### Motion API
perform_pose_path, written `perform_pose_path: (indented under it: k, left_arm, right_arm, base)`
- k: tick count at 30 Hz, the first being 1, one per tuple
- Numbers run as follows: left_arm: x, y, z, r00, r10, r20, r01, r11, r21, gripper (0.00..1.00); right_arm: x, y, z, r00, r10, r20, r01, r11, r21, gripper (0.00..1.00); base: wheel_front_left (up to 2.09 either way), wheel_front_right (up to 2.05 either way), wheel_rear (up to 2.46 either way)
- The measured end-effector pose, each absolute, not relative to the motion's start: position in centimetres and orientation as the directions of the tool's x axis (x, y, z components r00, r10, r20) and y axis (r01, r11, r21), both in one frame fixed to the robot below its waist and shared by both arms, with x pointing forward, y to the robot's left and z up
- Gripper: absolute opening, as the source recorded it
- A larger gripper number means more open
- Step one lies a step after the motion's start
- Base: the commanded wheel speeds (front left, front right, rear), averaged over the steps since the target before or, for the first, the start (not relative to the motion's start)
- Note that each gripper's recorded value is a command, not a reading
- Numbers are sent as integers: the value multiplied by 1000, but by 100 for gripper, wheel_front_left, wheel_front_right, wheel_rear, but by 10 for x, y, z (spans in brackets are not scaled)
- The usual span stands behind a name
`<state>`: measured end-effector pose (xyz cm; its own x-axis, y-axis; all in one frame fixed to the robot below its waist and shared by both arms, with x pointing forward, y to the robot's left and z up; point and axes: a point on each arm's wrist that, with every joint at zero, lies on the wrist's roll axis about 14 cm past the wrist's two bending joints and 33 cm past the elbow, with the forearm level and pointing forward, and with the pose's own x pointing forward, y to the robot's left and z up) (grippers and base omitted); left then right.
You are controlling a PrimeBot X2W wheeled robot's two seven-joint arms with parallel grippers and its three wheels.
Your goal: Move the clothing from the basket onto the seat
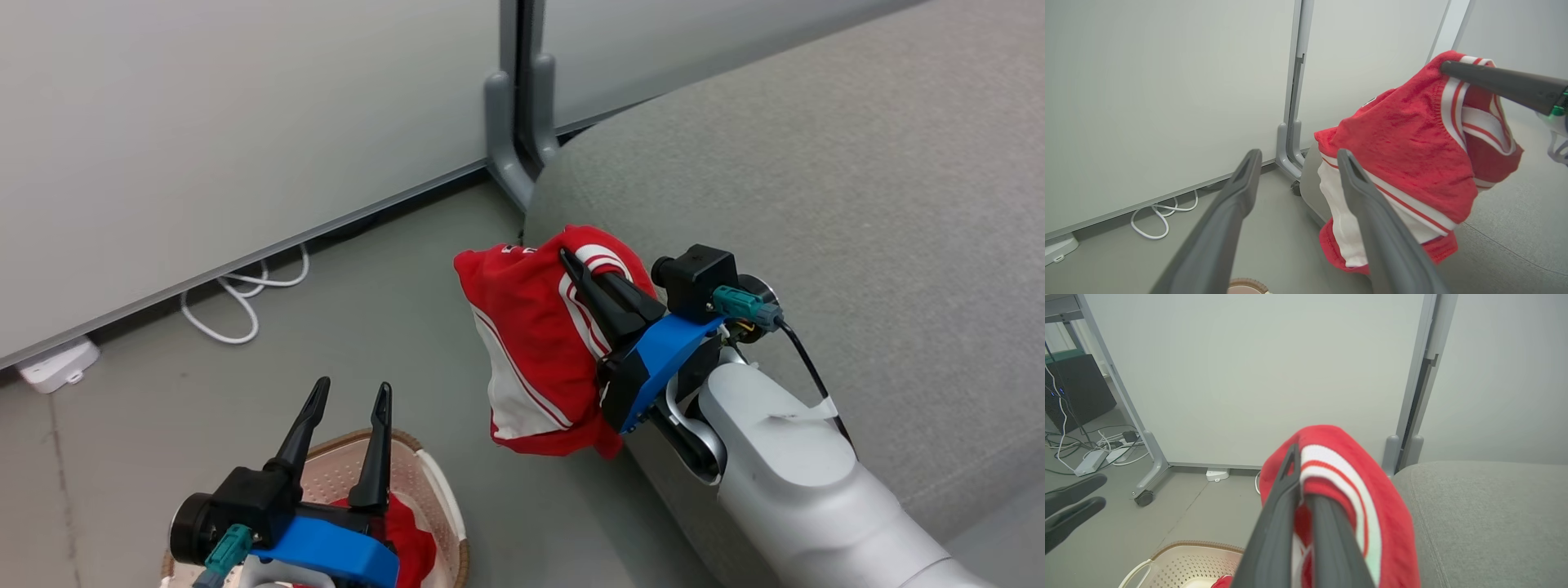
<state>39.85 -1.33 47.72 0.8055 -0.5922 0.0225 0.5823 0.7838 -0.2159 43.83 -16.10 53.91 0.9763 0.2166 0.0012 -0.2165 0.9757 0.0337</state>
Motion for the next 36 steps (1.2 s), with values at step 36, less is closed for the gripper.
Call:
perform_pose_path:
  k: [36]
  left_arm:
    - [453,-61,426,680,-733,14,713,657,-243,100]
  right_arm:
    - [529,-364,610,956,-250,151,263,962,-71,0]
  base:
    - [0,0,0]
